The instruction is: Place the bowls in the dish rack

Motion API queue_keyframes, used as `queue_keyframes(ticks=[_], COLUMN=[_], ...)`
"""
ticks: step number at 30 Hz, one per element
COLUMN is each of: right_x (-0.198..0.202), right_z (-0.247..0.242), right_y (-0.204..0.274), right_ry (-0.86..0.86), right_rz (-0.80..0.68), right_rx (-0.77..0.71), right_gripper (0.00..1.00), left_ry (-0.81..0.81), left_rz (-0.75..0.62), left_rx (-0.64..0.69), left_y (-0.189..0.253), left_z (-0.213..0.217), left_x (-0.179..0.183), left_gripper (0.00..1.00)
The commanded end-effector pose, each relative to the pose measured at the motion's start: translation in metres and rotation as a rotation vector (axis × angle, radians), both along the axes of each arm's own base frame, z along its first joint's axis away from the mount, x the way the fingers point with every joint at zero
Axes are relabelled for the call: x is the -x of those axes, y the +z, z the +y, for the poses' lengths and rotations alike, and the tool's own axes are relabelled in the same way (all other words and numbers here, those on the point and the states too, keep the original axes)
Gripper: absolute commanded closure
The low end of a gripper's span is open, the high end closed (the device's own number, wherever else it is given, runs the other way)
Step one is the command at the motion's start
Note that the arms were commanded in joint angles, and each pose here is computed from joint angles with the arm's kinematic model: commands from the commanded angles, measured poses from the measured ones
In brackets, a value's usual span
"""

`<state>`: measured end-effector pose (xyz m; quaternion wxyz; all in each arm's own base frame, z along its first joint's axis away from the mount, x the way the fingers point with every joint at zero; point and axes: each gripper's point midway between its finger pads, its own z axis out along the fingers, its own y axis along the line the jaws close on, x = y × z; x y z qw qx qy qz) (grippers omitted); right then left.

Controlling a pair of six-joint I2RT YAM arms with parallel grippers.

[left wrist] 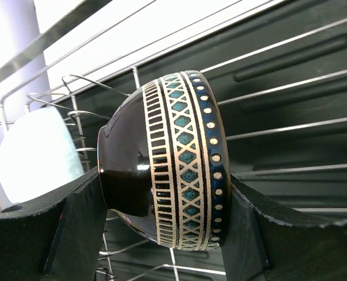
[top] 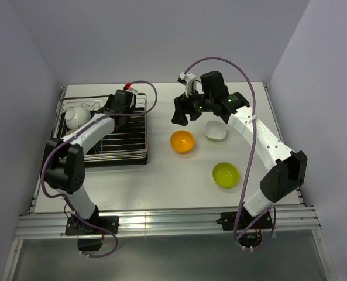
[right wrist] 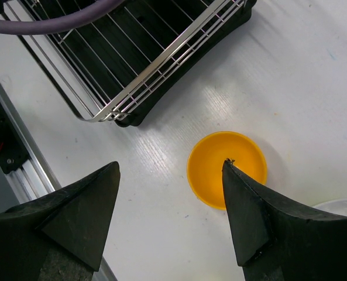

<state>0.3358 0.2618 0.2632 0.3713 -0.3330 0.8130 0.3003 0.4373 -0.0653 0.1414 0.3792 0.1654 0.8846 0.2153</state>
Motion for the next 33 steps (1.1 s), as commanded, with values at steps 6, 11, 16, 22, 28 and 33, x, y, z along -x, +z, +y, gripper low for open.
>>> queue_keyframes(ticks=[6, 11, 16, 22, 28, 33], right_x=[-0.004, -0.004, -0.005, -0.006, -0.008, -0.008], right_z=[-0.002, -0.005, -0.007, -0.007, -0.011, -0.011], right_y=[0.008, 0.008, 0.006, 0.006, 0.002, 0.001], right_ry=[-0.005, -0.01, -0.015, -0.021, -0.039, -0.039], right_rz=[-0.036, -0.039, -0.039, -0.04, -0.041, -0.039], right_rx=[-0.018, -0.008, 0.001, 0.006, 0.022, 0.025], right_gripper=[0.22, 0.22, 0.22, 0.22, 0.22, 0.22], left_ry=[0.018, 0.024, 0.03, 0.015, -0.004, -0.019], left_rz=[-0.049, -0.035, -0.03, 0.006, 0.064, 0.088], left_rx=[-0.097, -0.105, -0.123, -0.081, -0.007, 0.015], left_y=[0.002, -0.006, -0.012, -0.02, -0.028, -0.032], left_z=[0.012, 0.013, 0.016, 0.01, 0.001, -0.003], left_x=[-0.01, -0.009, -0.009, -0.006, -0.002, 0.002], left_gripper=[0.92, 0.83, 0.73, 0.28, 0.02, 0.01])
